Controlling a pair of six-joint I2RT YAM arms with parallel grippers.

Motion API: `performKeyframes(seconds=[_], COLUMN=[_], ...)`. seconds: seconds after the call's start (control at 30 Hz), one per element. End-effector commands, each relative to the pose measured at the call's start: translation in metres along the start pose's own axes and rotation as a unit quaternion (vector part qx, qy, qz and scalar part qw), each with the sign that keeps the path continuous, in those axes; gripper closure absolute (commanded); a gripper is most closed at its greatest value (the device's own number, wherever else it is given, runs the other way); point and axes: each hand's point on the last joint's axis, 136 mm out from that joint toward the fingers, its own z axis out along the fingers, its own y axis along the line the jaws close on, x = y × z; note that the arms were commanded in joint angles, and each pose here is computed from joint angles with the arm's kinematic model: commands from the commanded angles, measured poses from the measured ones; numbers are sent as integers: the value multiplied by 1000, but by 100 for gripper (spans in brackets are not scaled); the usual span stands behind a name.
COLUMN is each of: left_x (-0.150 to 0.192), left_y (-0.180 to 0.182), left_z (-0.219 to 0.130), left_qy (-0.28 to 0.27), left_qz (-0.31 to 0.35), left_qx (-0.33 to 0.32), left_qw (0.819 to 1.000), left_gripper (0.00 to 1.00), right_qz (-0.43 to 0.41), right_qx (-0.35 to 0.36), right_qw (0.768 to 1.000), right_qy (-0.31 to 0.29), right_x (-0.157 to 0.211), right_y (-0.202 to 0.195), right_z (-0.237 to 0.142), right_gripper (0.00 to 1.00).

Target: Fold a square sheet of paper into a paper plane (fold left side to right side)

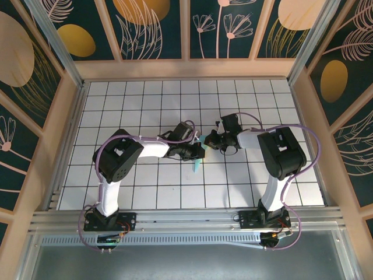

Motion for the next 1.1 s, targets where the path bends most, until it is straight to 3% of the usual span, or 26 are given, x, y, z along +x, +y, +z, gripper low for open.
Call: performKeyframes(seconds=[0.0, 0.57, 1.07], left_x=[11, 44, 60], left_y=[11, 27, 25], left_z=[4, 1, -7], left_qy=[25, 67, 70], left_qz=[1, 22, 42], left_qx=[-9, -43, -52], left_qw=[1000, 997, 995], left_gripper=[100, 100, 100], right_qz=[20, 25, 25], right_qx=[62, 86, 87], right_qw=[998, 996, 995], right_qy=[22, 27, 29], right_x=[14, 14, 15], right_y=[-37, -48, -50], right_z=[7, 10, 11], right_gripper=[100, 100, 100])
